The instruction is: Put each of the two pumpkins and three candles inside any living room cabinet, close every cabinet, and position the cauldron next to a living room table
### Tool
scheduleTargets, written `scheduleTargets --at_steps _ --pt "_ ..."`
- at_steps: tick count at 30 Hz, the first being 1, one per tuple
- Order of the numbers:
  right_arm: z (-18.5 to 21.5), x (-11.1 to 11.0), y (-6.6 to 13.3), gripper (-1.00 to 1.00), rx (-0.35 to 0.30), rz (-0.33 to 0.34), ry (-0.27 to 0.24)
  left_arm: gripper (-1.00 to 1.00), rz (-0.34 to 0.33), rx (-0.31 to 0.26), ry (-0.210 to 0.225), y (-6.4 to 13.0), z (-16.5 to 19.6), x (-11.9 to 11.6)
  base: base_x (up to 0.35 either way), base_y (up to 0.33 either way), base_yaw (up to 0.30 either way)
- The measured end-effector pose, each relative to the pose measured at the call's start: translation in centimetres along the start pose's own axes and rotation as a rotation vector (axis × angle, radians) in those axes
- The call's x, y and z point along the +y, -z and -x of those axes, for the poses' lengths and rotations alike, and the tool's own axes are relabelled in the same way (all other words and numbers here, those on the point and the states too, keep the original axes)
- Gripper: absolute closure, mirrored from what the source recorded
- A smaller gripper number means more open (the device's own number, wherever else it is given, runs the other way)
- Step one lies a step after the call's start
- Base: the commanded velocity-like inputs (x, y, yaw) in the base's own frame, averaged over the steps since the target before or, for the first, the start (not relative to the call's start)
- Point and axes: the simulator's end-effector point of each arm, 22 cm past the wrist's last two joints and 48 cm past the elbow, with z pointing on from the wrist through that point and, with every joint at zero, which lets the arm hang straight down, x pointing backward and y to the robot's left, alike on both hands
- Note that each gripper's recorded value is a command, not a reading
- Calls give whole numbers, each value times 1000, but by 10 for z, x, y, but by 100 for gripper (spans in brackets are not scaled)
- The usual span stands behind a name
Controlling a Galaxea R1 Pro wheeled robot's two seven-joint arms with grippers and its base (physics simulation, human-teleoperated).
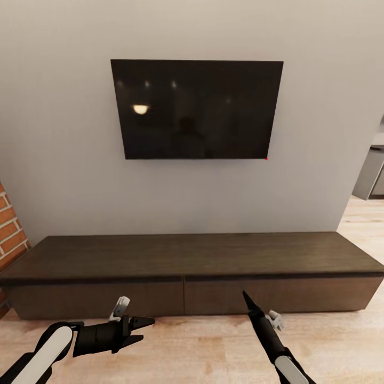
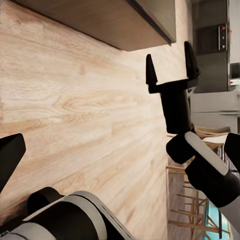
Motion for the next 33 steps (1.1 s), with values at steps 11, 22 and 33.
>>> scheduleTargets --at_steps 11,22,33 --pt "-8 9 3 -100 11 133 -310 -100 -2 -1 -1 -8 -9 20 0 0 0" --pt "-6 -20 7 -100 -60 111 -241 -100 -3 -4 -1 -15 -18 40 0 0 0" --pt "-23 -64 9 -100 -61 9 -260 -100 -29 -6 -1 -22 -28 56 0 0 0"
